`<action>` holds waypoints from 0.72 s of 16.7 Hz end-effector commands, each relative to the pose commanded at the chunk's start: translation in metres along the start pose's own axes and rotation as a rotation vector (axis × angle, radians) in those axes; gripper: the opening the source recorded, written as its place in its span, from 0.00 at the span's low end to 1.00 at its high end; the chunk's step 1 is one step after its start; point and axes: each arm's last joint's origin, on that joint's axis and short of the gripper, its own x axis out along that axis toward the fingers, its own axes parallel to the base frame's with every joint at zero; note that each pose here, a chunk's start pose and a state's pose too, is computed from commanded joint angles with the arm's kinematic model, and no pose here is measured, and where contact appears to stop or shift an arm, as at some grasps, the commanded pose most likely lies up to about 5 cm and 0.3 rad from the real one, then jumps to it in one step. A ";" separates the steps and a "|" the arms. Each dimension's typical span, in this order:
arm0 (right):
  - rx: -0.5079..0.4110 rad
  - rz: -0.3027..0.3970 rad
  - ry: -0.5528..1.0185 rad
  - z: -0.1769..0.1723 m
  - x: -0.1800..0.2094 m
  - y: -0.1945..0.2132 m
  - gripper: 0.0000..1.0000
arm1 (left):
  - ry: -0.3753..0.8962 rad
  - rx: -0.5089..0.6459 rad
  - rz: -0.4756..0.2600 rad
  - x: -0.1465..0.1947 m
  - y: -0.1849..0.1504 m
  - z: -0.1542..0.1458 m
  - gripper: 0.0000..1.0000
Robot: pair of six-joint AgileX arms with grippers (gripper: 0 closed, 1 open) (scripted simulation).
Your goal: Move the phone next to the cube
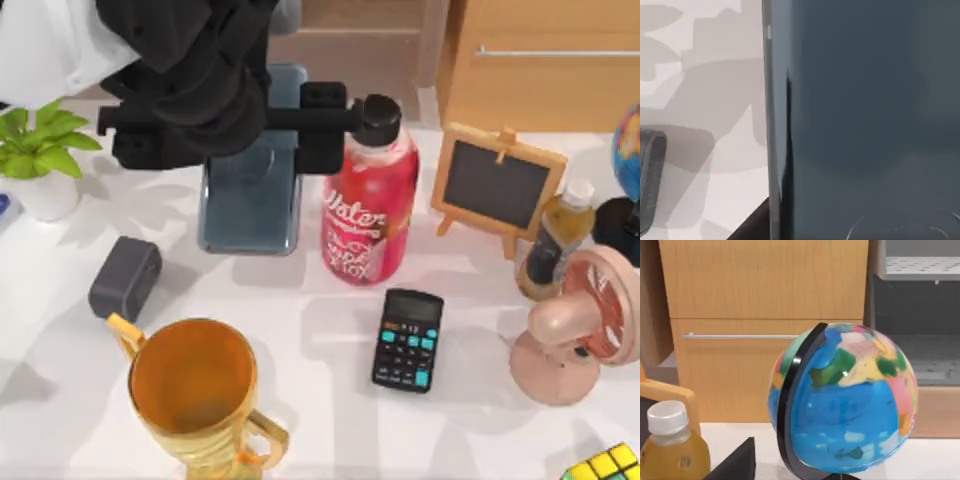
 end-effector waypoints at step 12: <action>0.000 0.000 0.000 0.000 0.000 0.000 1.00 | 0.457 -0.106 0.138 0.083 -0.160 -0.161 0.00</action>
